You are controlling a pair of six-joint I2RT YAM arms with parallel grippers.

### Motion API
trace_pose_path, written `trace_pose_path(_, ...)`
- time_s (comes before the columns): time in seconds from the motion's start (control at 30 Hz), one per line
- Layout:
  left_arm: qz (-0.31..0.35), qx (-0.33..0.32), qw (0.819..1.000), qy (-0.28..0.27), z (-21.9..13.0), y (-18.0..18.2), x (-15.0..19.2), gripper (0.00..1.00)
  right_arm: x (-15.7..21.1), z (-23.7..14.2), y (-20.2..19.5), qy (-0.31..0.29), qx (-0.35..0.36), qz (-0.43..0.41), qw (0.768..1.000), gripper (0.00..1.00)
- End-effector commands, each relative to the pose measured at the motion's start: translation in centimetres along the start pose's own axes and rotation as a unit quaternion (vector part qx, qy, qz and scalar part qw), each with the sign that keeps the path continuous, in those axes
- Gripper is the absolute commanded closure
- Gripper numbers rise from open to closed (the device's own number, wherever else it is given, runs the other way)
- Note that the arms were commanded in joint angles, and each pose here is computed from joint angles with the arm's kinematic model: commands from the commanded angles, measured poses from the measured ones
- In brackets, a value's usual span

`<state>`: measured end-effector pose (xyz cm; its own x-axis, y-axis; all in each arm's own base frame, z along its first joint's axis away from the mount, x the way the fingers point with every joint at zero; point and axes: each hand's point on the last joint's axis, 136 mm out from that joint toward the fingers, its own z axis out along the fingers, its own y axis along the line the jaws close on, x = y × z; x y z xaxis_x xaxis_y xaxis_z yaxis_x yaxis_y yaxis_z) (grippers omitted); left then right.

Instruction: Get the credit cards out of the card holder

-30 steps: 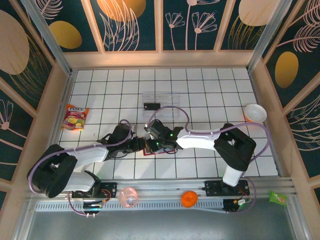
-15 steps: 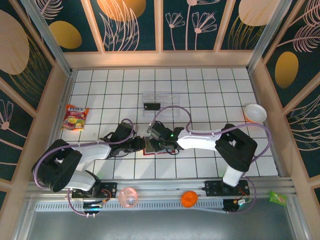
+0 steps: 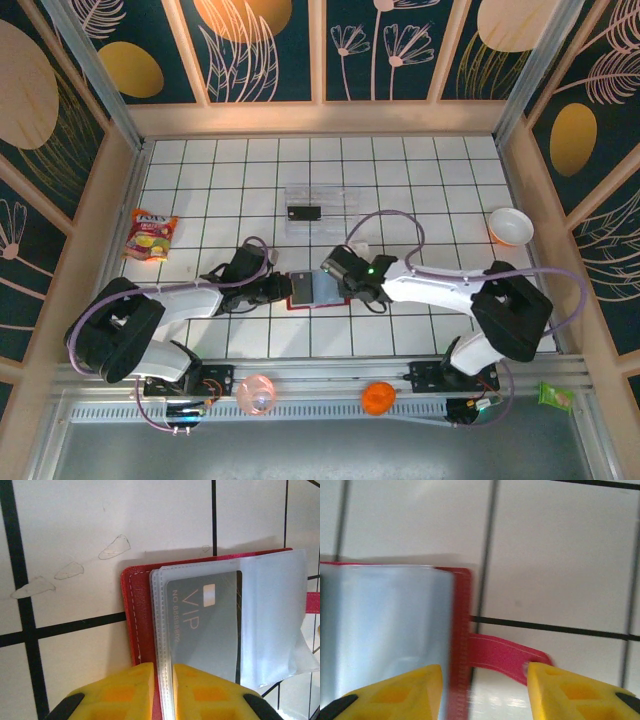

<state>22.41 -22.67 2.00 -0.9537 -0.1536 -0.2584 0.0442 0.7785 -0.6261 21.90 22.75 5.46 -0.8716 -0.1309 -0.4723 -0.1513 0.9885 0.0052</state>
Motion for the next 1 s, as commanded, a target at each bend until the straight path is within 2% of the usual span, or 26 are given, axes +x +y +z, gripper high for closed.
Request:
trace_pose_path(0.0, 0.011, -0.014, 1.0, -0.001, -0.5, 0.0, -0.2, 0.76, -1.6, -2.0, -1.4, -0.037, 0.004, 0.019, 0.999, 0.57)
trace_pose_path(0.13, 0.025, 0.003, 0.999, -0.021, -1.6, -1.7, -1.5, 0.68, -4.1, -5.4, 5.0, -0.059, -0.174, -0.03, 0.982, 0.68)
trace_pose_path(0.23, 0.032, 0.012, 0.999, -0.03, -2.0, -2.5, -2.1, 0.66, -3.6, -6.1, 9.8, -0.018, -0.29, -0.052, 0.956, 0.77)
trace_pose_path(0.3, 0.034, 0.011, 0.999, -0.03, -1.9, -2.6, -2.1, 0.66, -2.7, -5.3, 11.6, 0.018, -0.319, -0.059, 0.946, 0.83)
trace_pose_path(0.43, 0.031, 0.008, 0.999, -0.028, -1.5, -2.3, -2.1, 0.68, -0.4, -1.9, 11.2, 0.066, -0.293, -0.051, 0.953, 0.9)
trace_pose_path(0.57, 0.03, 0.005, 0.999, -0.027, -1.4, -2.0, -1.9, 0.69, 1.5, -0.2, 8.5, 0.082, -0.239, -0.022, 0.967, 0.93)
trace_pose_path(0.83, 0.032, 0.009, 0.999, -0.026, -1.1, -2.2, -2.1, 0.71, 3.2, 1.7, 4.9, 0.087, -0.164, 0.023, 0.982, 0.97)
trace_pose_path(0.97, 0.043, 0.02, 0.998, -0.027, -1.6, -3.0, -2.3, 0.69, 2.3, 0.8, 5.5, 0.07, -0.175, 0.015, 0.982, 0.97)
